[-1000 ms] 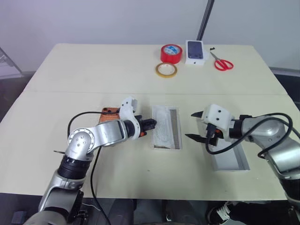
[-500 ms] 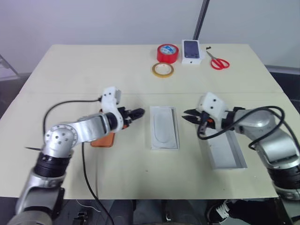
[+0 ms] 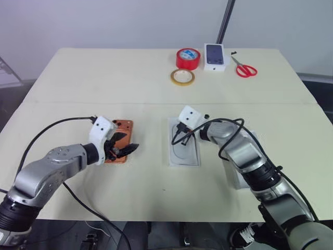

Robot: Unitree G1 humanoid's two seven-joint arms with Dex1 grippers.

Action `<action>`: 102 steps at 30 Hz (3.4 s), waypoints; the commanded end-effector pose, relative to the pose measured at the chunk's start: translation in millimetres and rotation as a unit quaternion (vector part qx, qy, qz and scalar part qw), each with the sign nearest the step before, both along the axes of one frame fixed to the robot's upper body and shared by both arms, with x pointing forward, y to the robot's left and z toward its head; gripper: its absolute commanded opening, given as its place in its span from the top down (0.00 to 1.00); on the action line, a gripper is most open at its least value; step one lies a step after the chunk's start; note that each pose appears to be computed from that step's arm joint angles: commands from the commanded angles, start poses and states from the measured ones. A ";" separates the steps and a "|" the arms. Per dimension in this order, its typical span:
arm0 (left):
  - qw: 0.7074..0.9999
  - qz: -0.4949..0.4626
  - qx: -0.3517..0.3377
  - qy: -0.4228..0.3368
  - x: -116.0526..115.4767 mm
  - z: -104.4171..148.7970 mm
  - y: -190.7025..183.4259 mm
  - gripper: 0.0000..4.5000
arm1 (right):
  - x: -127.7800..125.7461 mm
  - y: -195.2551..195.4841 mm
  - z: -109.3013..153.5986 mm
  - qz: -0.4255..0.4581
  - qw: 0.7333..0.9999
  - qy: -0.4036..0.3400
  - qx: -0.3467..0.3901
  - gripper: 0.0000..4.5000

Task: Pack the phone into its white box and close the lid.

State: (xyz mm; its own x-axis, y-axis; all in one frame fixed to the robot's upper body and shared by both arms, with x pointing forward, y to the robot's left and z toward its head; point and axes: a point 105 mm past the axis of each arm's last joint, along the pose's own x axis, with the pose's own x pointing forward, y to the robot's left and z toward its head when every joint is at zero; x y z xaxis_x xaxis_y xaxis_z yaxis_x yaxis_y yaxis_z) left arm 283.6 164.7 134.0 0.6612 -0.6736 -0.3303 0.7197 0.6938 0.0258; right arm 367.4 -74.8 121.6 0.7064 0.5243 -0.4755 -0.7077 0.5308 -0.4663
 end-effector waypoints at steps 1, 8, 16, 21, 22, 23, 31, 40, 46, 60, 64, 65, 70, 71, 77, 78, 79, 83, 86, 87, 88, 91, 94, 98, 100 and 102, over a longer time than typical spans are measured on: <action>0.998 -0.037 0.003 -0.041 -12.6 17.4 -5.2 0.23 | -1.0 -0.9 8.1 0.007 1.000 -0.021 -0.021 1.00; 0.998 -0.034 0.009 -0.043 -18.9 11.8 -4.2 0.23 | -6.9 -18.1 4.3 0.007 0.995 -0.033 -0.096 1.00; 0.999 -0.005 -0.024 -0.042 -11.7 15.9 -1.2 0.23 | -15.2 2.1 28.2 0.047 0.996 -0.062 -0.049 1.00; 0.990 0.090 -0.107 -0.004 5.5 28.8 25.8 0.17 | -22.1 27.8 49.8 0.081 0.993 -0.076 0.024 1.00; 0.985 0.131 -0.111 0.003 11.1 30.0 40.7 0.10 | -23.9 35.2 49.4 0.091 0.993 -0.067 0.032 1.00; 0.980 0.161 -0.114 0.010 14.3 30.8 51.4 0.03 | -25.3 40.4 49.0 0.097 0.993 -0.061 0.037 1.00; 0.937 0.310 -0.085 0.141 21.3 -1.3 98.7 0.01 | -33.1 86.0 18.3 0.159 0.987 -0.008 0.009 1.00; 0.931 0.242 -0.088 0.260 14.2 -31.5 52.3 0.01 | -39.0 100.6 -6.5 0.202 0.978 0.014 -0.041 1.00; 0.929 0.181 -0.121 0.300 5.4 -38.2 8.7 0.01 | -39.3 95.7 -9.9 0.201 0.978 0.011 -0.051 1.00; 0.920 0.114 -0.183 0.327 -0.2 -37.8 -36.7 0.01 | -42.1 90.9 -11.2 0.201 0.978 0.010 -0.055 1.00; 0.915 0.113 -0.199 0.331 1.9 -35.2 -38.1 0.01 | -43.0 90.8 -12.3 0.202 0.978 0.012 -0.056 1.00; 0.915 0.110 -0.203 0.331 1.7 -34.3 -39.1 0.01 | -43.3 90.7 -12.4 0.202 0.978 0.012 -0.056 1.00; 0.909 0.130 -0.213 0.333 4.9 -34.1 -32.4 0.01 | -43.9 89.8 -12.8 0.201 0.978 0.013 -0.056 1.00; 0.906 0.134 -0.223 0.334 6.2 -33.3 -30.5 0.01 | -43.9 89.6 -12.9 0.200 0.978 0.013 -0.056 1.00; 0.892 0.154 -0.259 0.337 9.5 -30.7 -22.8 0.28 | -43.5 89.3 -13.0 0.198 0.979 0.011 -0.056 1.00; 0.890 0.156 -0.262 0.337 10.0 -30.4 -21.6 0.37 | -43.4 89.4 -12.7 0.197 0.979 0.011 -0.056 1.00; 0.889 0.158 -0.266 0.337 10.4 -29.7 -20.3 0.49 | -43.3 89.3 -12.5 0.197 0.979 0.010 -0.055 1.00; 0.881 0.167 -0.282 0.340 11.1 -29.0 -15.2 0.58 | -43.3 89.1 -9.5 0.197 0.979 0.006 -0.054 1.00; 0.871 0.176 -0.300 0.347 9.9 -31.5 -12.4 0.58 | -44.8 88.7 -2.2 0.199 0.979 -0.001 -0.048 1.00; 0.869 0.178 -0.304 0.349 9.6 -31.8 -12.2 0.58 | -45.1 88.4 -0.7 0.199 0.979 -0.002 -0.046 1.00; 0.867 0.181 -0.306 0.350 9.3 -32.2 -11.6 0.64 | -45.2 88.0 0.9 0.199 0.979 -0.003 -0.045 1.00; 0.861 0.189 -0.319 0.348 8.5 -30.7 -9.7 0.88 | -46.7 85.6 13.6 0.198 0.980 -0.011 -0.028 1.00; 0.858 0.178 -0.351 0.329 9.9 -15.2 -11.4 1.00 | -53.8 78.8 38.4 0.219 0.975 -0.043 0.008 1.00; 0.856 0.157 -0.385 0.307 12.2 7.0 -21.1 1.00 | -61.3 55.3 61.2 0.232 0.969 -0.078 0.043 1.00; 0.851 0.134 -0.412 0.296 16.4 24.3 -37.8 1.00 | -67.5 20.5 73.5 0.232 0.967 -0.088 0.049 1.00; 0.850 0.118 -0.415 0.301 17.8 30.8 -54.2 1.00 | -72.8 -3.2 76.8 0.227 0.970 -0.071 0.049 1.00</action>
State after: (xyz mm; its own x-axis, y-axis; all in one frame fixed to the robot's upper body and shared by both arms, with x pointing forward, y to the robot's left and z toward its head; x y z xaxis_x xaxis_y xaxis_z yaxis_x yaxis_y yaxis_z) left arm 303.0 128.6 138.6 0.7116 -0.6669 -0.2212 0.1714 0.4701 -0.8658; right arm 304.4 -71.7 172.8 0.4629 0.7963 -0.3894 -0.8308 0.2366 -0.5037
